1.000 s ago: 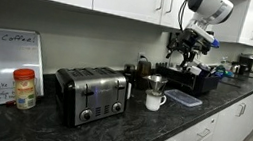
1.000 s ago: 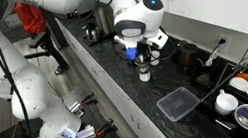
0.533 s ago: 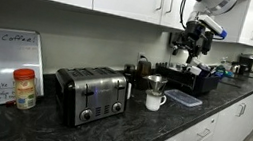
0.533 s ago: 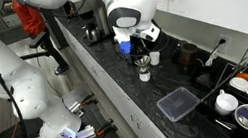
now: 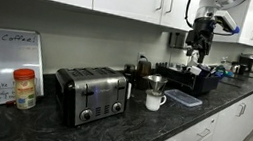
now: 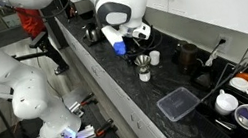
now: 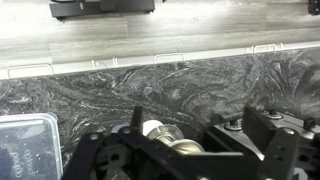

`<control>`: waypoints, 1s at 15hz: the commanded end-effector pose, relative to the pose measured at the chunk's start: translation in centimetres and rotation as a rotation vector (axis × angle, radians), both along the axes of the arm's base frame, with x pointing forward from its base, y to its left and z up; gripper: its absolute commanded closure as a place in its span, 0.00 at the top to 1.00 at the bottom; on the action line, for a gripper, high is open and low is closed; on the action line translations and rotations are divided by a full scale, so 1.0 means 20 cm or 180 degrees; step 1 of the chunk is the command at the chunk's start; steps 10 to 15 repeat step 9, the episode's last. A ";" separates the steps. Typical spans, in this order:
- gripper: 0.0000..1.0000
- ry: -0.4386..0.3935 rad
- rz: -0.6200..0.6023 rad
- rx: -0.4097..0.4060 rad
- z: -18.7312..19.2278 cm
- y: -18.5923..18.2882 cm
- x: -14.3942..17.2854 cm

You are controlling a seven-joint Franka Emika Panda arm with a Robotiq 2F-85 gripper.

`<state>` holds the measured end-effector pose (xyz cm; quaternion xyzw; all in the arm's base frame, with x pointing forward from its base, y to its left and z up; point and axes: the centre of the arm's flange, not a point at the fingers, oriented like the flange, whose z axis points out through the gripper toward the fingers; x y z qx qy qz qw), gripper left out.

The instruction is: Pick the funnel and put it on top of the cup on the counter

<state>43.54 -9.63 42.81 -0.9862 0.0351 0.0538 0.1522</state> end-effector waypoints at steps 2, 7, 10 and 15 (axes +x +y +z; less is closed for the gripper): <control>1.00 -0.0235 0.0093 -0.0206 -0.04 0.02 -0.12; 1.00 -0.0233 0.0031 -0.0187 -0.01 0.00 -0.07; 1.00 -0.0239 0.0027 -0.0189 -0.01 0.00 -0.07; 1.00 -0.0239 0.0027 -0.0189 -0.01 0.00 -0.07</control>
